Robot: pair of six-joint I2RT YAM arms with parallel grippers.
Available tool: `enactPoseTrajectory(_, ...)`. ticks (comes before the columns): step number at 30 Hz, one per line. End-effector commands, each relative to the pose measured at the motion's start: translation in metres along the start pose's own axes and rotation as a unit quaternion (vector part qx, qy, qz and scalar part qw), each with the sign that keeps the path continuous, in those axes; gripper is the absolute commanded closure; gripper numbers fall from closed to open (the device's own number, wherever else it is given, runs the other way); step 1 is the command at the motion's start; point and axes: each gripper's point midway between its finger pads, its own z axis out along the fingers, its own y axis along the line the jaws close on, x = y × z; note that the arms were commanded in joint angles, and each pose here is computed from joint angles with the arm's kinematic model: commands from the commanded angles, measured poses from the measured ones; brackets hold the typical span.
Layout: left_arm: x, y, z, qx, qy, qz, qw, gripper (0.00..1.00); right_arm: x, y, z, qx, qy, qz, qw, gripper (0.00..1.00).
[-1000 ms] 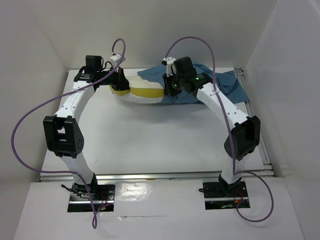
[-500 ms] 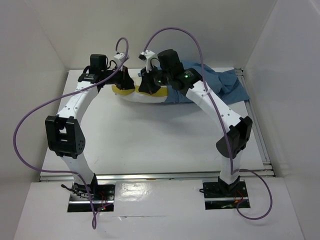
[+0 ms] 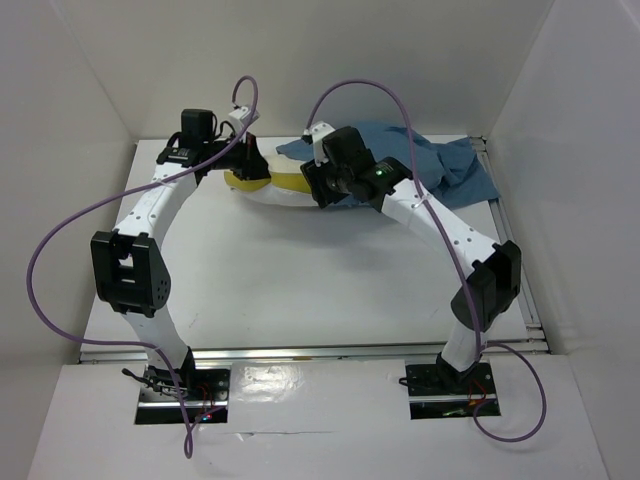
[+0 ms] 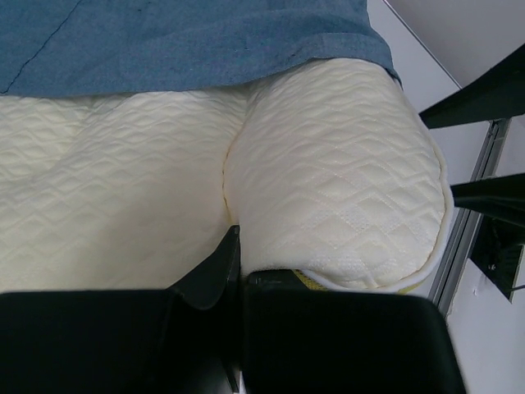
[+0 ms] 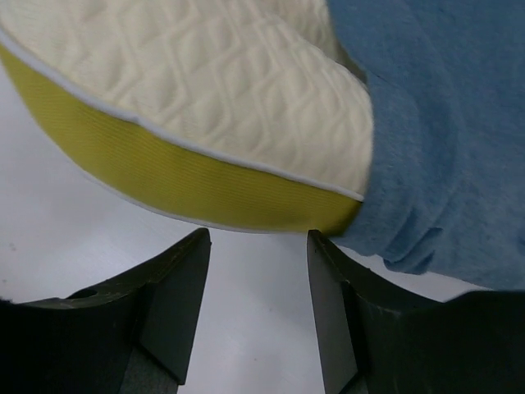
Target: Put the pillow into the pillowcase
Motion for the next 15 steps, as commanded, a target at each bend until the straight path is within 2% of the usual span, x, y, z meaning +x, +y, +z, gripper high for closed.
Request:
enactPoseTrajectory(1,-0.030,-0.021,-0.011,0.017,-0.033,0.040,0.999,1.00,-0.019,-0.026,-0.017,0.057,-0.044,-0.002,0.997,0.42)
enactPoseTrajectory(15,-0.028,-0.027,-0.016,0.017,-0.032,0.049,0.998,1.00,0.004,-0.084,0.023,0.112,-0.026,0.003,0.993,0.44)
